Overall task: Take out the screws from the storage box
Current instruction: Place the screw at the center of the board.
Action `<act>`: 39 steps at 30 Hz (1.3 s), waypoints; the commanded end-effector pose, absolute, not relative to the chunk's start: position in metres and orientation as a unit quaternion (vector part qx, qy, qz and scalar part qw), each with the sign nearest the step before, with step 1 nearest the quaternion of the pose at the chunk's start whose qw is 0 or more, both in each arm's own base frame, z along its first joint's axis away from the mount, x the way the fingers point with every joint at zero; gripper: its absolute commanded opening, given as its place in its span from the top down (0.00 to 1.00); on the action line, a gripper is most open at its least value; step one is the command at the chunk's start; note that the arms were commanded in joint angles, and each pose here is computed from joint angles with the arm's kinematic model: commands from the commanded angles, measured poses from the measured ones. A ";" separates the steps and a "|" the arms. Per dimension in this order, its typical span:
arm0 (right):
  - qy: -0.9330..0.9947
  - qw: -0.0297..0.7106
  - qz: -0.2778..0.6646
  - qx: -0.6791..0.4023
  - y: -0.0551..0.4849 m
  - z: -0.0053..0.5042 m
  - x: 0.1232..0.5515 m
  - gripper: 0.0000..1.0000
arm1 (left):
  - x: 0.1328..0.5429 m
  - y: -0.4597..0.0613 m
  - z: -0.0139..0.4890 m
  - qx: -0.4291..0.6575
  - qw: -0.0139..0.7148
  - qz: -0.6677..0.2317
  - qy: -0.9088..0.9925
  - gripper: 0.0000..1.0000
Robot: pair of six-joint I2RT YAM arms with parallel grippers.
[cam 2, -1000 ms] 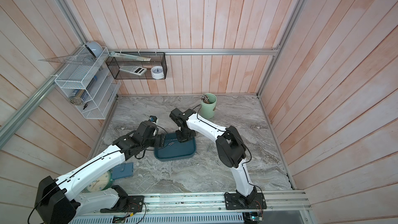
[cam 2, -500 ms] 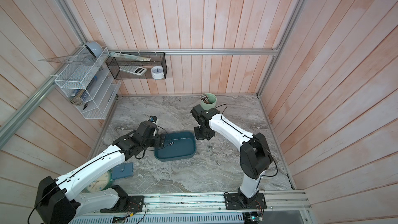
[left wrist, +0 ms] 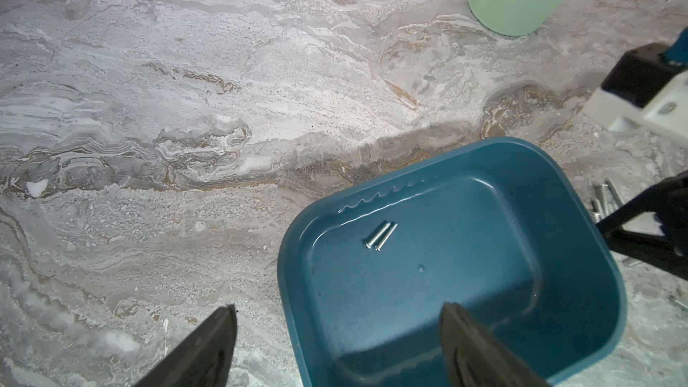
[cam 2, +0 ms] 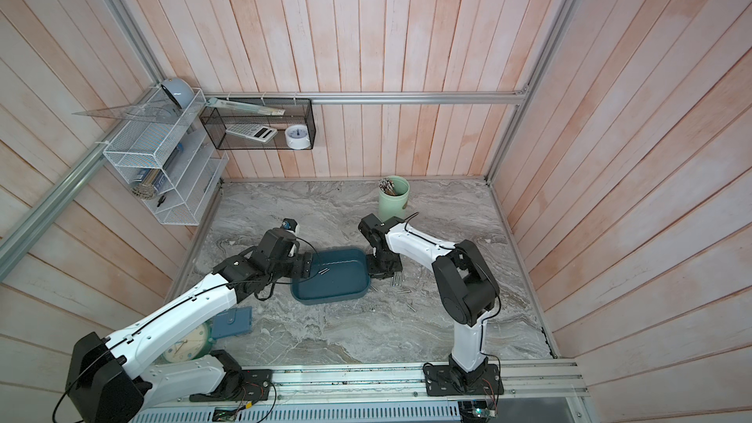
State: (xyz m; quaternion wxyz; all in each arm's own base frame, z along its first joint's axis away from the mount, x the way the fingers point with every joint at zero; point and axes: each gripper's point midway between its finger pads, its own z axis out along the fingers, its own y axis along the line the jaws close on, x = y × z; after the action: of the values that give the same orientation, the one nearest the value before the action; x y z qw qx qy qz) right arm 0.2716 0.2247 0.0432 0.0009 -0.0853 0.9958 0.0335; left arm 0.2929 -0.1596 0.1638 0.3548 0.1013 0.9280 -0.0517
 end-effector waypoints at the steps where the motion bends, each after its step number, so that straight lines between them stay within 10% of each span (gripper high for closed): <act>1: 0.997 -0.020 0.028 -0.076 0.223 0.028 0.264 1.00 | 0.295 -0.157 0.164 0.104 0.358 -0.039 0.927 0.09; 28: 0.994 0.059 0.059 -0.066 0.223 0.097 0.279 0.68 | 0.300 -0.145 0.171 0.089 0.375 -0.007 0.923 0.09; 39: 0.976 0.097 0.171 -0.091 0.331 0.139 0.284 0.54 | 0.303 -0.130 0.191 0.070 0.418 0.015 0.906 0.09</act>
State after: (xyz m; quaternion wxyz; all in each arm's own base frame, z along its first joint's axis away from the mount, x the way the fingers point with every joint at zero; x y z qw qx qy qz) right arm 0.2905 0.2893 0.1435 0.1098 -0.0742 0.9799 0.1488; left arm 0.3007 -0.1371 0.1824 0.3981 0.0752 0.9142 -0.0010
